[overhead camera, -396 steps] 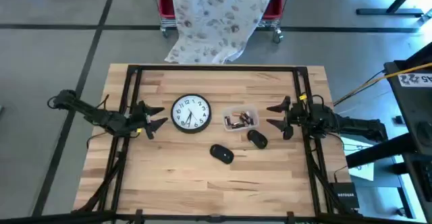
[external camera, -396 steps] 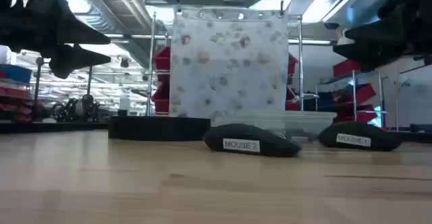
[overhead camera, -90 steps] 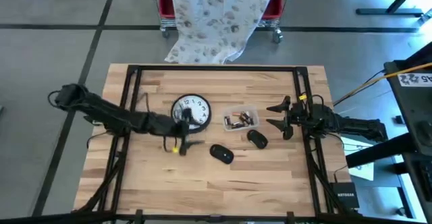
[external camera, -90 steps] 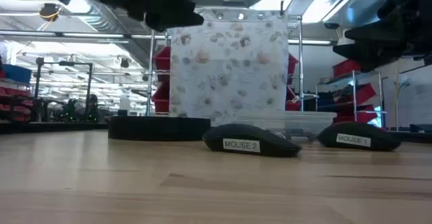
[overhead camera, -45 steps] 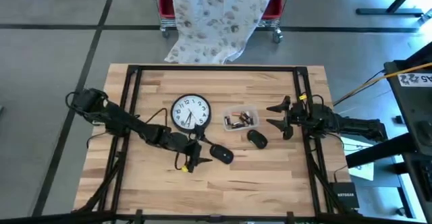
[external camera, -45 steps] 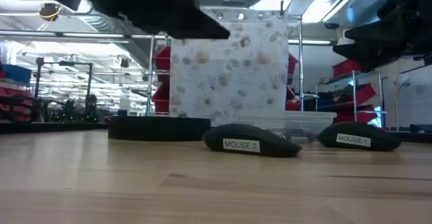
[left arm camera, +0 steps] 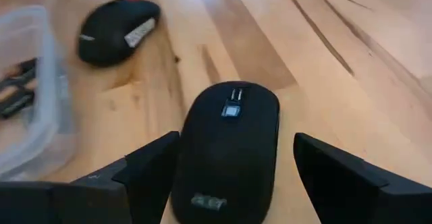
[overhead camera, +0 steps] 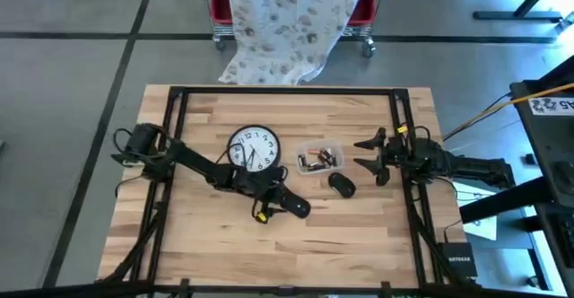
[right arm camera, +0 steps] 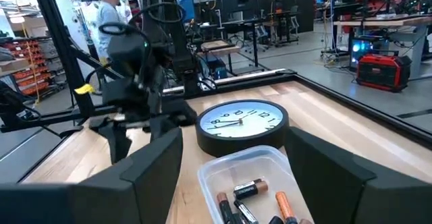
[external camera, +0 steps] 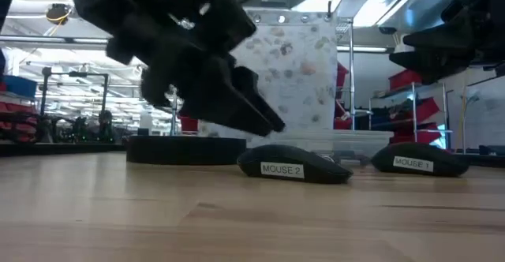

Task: Insert battery
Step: Prepare the left computer mouse for the battery insertion

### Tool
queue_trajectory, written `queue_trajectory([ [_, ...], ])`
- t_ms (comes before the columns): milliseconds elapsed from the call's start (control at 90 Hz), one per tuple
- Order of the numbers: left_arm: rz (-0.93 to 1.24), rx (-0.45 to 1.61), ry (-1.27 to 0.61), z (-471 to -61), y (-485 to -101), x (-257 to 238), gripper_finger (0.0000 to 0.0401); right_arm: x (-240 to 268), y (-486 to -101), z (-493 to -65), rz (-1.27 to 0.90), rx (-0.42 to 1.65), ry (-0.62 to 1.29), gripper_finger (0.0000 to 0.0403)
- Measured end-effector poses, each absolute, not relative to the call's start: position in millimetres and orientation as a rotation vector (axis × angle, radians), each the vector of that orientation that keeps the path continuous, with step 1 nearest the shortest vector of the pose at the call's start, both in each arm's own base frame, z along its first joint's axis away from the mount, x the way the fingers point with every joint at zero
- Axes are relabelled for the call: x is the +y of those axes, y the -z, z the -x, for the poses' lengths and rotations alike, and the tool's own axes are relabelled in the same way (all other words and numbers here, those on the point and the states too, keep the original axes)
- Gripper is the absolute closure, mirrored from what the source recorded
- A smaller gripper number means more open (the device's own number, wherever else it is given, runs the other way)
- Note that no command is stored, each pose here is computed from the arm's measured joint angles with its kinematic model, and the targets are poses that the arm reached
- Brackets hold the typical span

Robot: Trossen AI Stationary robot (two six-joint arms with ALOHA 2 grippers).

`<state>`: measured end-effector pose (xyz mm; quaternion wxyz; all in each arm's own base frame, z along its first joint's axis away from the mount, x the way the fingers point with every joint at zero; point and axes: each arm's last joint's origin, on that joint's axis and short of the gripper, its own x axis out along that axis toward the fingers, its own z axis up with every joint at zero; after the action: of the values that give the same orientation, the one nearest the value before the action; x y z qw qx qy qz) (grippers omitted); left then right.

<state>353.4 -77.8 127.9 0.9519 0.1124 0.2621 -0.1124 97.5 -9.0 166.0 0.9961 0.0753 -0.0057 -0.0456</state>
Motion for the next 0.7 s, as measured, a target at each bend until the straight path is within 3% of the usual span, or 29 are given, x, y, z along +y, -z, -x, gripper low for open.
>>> queue_trajectory([
  [344, -0.271, 0.574, 0.192, -366.5, -108.5, -77.5, 0.0127, -9.0, -166.0, -97.5, -0.151, -0.012, 0.092, 0.0155],
  [700, -0.267, 0.569, 0.129, -366.8, -118.4, -78.9, 0.0127, -9.0, -166.1, -97.5, -0.151, -0.012, 0.091, 0.0155],
])
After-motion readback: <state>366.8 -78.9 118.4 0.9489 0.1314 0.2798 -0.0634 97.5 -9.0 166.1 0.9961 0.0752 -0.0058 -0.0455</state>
